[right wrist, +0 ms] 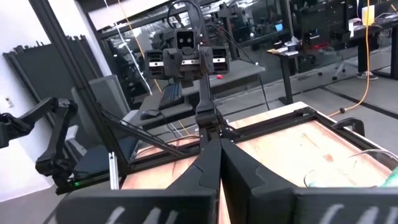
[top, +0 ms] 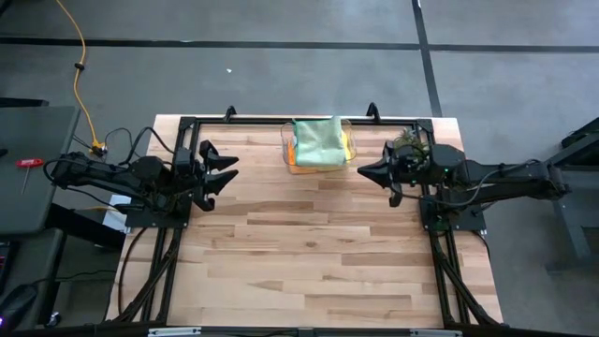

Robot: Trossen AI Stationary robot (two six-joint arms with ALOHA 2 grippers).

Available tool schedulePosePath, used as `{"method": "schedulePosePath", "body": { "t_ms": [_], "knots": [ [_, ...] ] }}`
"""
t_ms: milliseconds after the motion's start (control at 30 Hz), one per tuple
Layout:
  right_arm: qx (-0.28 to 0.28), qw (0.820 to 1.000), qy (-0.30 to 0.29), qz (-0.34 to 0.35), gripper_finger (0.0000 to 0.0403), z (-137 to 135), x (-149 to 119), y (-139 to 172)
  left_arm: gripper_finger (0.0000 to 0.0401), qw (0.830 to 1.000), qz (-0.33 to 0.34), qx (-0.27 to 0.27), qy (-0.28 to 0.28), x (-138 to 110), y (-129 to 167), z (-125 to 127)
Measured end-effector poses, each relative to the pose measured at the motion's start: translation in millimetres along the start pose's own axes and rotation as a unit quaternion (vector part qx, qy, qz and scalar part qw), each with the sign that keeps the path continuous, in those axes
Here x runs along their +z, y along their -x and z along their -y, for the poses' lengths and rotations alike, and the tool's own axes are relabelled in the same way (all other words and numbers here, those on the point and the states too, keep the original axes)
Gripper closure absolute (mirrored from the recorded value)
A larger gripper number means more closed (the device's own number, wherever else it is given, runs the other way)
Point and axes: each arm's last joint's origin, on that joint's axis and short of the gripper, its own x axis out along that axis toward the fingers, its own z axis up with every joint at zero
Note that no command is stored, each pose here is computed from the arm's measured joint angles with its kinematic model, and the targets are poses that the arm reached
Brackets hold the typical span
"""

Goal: Fold microfiber towels
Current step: Return to Home Position

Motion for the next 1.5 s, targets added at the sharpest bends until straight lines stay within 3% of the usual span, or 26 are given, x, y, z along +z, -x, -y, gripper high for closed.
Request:
{"method": "schedulePosePath", "body": {
  "t_ms": [1067, 1200, 1400, 1500],
  "knots": [
    [0.024, 0.999, -0.011, -0.025, 0.0403, -1, -3, -1, 0.0232, 0.999, -0.025, -0.03, -0.033, -3, 2, 1],
    [0.022, 0.999, -0.018, -0.032, 0.0403, 0, -5, 0, 0.0268, 0.998, -0.028, -0.028, -0.051, 3, 14, -3],
    [0.022, 0.999, -0.019, -0.031, 0.0403, 0, -5, 0, 0.0386, 0.996, -0.052, -0.015, -0.075, 8, 42, -15],
    [0.022, 0.999, -0.031, -0.032, 0.0403, 0, -5, 0, 0.0391, 0.996, -0.053, -0.001, -0.07, -2, 54, -23]
  ]
}}
